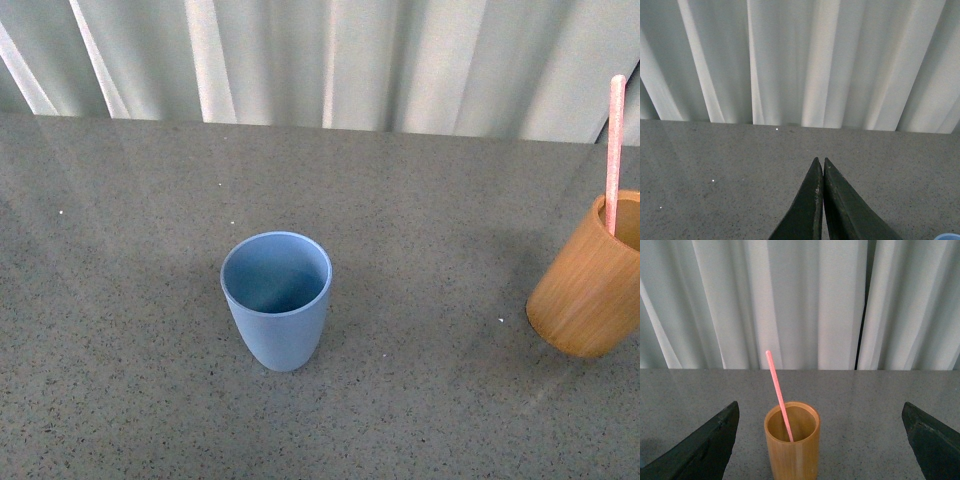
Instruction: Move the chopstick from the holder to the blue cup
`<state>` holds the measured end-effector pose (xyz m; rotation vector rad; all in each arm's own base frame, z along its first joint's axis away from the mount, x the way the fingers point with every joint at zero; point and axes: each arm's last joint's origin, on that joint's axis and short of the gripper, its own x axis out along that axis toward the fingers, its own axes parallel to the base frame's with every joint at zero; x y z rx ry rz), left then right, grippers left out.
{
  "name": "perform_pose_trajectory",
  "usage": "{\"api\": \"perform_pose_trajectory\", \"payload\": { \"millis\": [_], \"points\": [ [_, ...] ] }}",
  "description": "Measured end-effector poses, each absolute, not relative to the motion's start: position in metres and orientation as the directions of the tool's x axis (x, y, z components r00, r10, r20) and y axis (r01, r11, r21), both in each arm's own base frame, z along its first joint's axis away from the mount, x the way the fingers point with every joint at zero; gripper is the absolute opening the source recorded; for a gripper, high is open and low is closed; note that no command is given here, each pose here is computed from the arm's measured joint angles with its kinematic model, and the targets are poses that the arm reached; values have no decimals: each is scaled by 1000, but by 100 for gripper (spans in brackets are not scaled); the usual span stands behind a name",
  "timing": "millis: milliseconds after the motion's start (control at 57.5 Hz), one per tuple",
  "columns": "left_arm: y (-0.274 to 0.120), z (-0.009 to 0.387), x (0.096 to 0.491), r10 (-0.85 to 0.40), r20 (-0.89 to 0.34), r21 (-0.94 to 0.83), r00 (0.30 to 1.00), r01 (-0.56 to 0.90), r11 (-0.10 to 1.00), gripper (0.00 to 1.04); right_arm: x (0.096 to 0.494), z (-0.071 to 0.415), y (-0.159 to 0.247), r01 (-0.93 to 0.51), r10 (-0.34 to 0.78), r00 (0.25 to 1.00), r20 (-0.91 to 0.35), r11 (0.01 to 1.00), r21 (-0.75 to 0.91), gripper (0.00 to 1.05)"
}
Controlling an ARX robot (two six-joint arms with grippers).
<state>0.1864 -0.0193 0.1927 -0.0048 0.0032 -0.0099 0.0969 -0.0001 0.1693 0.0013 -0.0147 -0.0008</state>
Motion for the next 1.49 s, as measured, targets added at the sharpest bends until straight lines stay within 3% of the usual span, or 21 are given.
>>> {"api": "perform_pose_trajectory", "payload": {
  "millis": [591, 1494],
  "points": [
    [0, 168, 140, 0, 4, -5, 1000, 0, 1000, 4, 97, 169, 0, 1, -1, 1000, 15, 1000, 1, 95],
    [0, 173, 111, 0, 22, -4, 1000, 0, 1000, 4, 97, 169, 0, 1, -1, 1000, 15, 1000, 1, 95]
  ]
}}
